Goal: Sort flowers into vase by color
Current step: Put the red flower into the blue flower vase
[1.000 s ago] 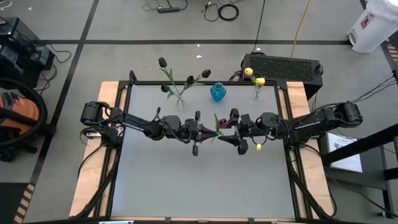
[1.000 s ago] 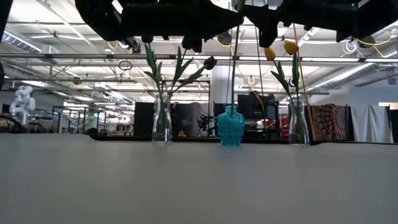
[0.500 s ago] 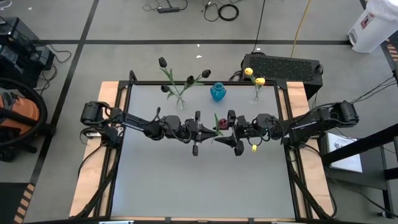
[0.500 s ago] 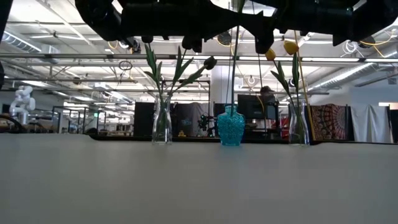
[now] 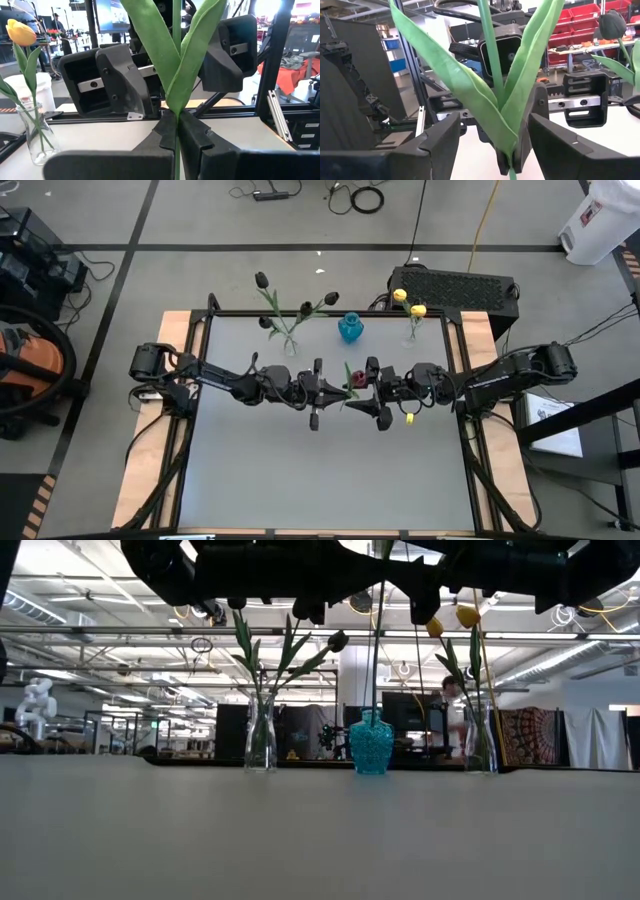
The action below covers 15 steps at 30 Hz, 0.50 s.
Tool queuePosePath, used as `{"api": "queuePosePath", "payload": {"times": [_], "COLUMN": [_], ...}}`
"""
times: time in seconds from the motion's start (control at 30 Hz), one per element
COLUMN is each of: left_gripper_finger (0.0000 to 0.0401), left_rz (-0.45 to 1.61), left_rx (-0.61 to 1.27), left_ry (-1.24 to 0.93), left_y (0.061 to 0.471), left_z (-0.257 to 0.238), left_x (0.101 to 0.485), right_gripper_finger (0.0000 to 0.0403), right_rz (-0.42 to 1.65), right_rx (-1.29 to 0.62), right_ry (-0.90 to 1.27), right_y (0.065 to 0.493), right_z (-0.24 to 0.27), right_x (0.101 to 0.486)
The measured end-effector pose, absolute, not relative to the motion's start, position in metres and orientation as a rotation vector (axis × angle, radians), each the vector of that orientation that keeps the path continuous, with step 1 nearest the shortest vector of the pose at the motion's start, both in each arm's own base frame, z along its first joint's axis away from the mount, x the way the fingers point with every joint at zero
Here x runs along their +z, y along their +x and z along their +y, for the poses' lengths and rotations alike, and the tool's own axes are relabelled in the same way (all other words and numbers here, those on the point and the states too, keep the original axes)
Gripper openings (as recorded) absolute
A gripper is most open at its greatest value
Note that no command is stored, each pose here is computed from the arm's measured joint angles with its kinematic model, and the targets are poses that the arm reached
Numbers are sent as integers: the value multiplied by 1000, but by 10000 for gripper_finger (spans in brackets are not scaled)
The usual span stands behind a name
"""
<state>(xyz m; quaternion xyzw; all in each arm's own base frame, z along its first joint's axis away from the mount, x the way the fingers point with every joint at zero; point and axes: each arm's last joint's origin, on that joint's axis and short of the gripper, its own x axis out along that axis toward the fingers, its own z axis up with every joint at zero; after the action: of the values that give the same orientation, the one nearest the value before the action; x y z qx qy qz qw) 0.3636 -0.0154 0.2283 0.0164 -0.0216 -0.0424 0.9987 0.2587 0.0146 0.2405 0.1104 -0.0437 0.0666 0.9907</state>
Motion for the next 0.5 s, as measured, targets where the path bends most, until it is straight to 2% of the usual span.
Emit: {"api": "queuePosePath", "payload": {"times": [0.5], "left_gripper_finger": [9], "left_rz": [-43], "left_rx": [-85], "left_ry": [33], "left_y": [364], "left_z": [-15], "left_x": [228], "right_gripper_finger": [226], "right_rz": [-88], "right_rx": [134], "right_ry": [214], "right_y": [259], "right_z": [15], "right_x": [241]}}
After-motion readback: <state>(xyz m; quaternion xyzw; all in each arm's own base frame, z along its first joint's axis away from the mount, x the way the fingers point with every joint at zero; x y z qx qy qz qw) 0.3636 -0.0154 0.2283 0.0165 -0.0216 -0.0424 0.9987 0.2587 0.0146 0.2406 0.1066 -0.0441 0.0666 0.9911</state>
